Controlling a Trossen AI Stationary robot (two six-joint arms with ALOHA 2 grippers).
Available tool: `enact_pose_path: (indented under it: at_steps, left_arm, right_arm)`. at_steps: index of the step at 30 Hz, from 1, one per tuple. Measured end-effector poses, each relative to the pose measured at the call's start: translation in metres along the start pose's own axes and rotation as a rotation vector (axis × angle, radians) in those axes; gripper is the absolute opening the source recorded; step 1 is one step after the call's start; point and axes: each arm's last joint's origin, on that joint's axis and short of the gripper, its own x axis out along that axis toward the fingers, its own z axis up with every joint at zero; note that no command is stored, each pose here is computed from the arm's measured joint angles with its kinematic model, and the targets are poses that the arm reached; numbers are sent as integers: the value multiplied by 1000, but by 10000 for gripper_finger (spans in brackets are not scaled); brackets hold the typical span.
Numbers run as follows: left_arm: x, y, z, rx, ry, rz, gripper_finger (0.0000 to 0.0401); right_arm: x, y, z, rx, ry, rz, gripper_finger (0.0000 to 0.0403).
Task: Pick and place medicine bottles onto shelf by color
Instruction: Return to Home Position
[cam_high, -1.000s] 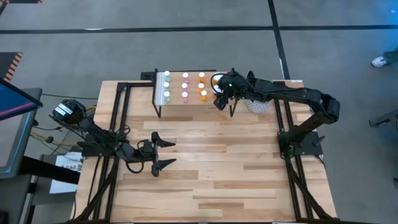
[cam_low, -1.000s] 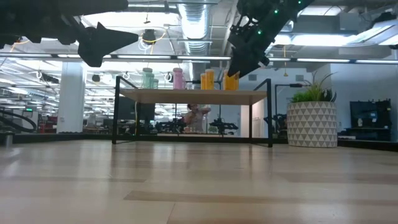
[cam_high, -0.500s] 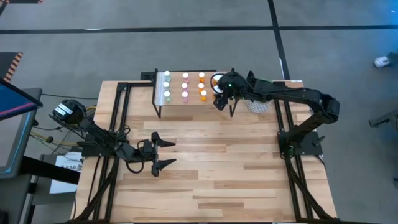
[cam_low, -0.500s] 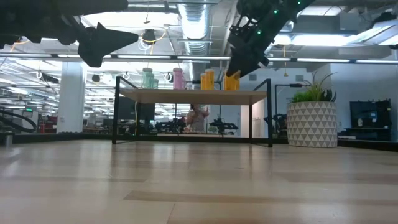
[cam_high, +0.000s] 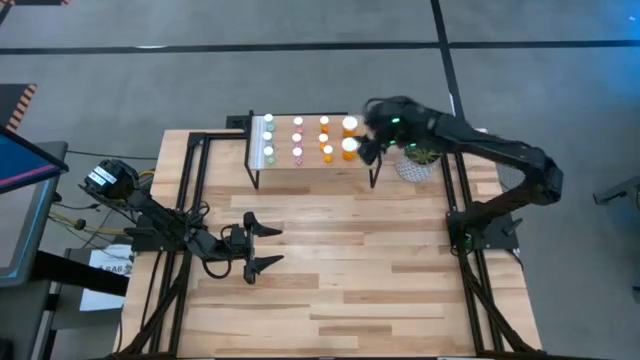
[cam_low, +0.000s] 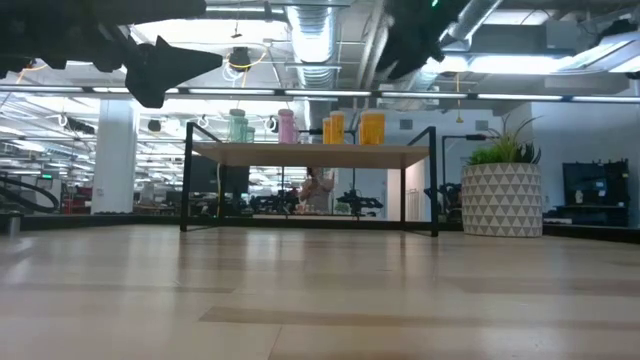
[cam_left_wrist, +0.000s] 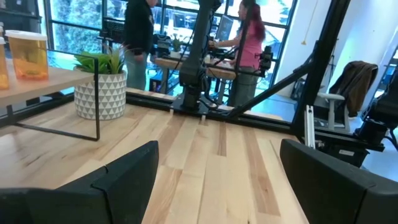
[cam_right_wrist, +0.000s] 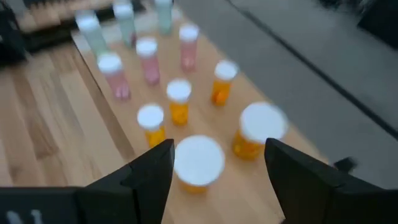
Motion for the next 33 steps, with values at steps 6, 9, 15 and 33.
enact_pose_path:
  at_steps: [6, 9, 15, 33]
  left_arm:
    - [0, 0, 0, -6, 0, -11, 322]
    - [0, 0, 0, -15, 0, -11, 322]
    - [0, -1, 6, -75, -50, -8, 322]
    - [-48, 52, 124, 23, -82, 265, 287]
  right_arm:
    - [-70, -1, -15, -20, -117, 106, 271]
    - [-92, 10, -40, -78, -260, 282, 270]
    - [-106, 17, -109, -63, -437, 460, 270]
    - [-188, -32, -166, 60, -815, 561, 270]
